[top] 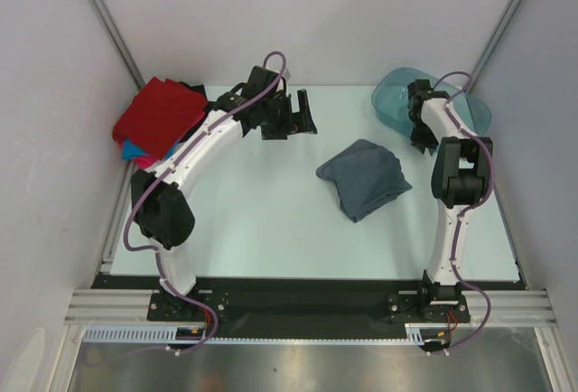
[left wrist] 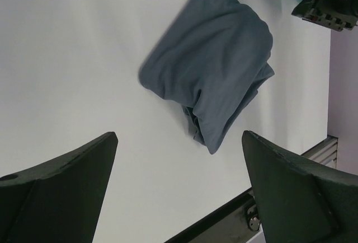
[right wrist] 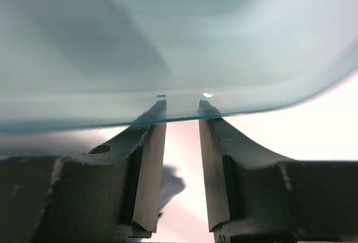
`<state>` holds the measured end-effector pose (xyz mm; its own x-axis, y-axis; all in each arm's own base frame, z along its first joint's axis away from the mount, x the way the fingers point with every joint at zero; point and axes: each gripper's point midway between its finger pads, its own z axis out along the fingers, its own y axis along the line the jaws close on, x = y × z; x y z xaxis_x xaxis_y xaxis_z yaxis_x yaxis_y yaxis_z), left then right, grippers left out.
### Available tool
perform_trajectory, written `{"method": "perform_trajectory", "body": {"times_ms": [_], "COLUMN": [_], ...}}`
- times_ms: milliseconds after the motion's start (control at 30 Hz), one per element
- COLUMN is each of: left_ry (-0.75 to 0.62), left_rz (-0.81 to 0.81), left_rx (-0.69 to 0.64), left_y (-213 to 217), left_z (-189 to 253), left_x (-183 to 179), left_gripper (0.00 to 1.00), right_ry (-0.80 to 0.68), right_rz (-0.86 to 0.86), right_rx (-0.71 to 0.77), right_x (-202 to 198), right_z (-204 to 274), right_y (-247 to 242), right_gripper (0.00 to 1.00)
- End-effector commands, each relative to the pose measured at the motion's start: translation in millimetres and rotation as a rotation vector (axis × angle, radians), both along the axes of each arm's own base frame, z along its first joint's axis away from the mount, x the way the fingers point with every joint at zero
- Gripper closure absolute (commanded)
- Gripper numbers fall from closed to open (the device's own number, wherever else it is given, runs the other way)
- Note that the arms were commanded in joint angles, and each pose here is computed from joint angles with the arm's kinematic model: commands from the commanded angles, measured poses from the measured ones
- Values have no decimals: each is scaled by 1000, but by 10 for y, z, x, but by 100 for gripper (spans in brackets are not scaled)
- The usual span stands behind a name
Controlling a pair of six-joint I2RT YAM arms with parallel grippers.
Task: Fold and stack the t-shirts
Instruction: Flatten the tshirt out
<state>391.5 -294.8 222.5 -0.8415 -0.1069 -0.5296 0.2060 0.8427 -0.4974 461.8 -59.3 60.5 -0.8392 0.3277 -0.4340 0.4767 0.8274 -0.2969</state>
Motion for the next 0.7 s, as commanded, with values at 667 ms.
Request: {"method": "perform_trajectory", "body": {"times_ms": [667], "left_ry": [-22], "left_rz": [-45], "left_rx": [5], "left_y": [-92], "left_z": [122], "left_x": [83], "left_gripper": [0], "right_ry": [-127], "right_rz": [-53], "right_rx": [144], "right_x": [760], "right_z": [74], "right_y": [-361], "right_gripper": [55]}}
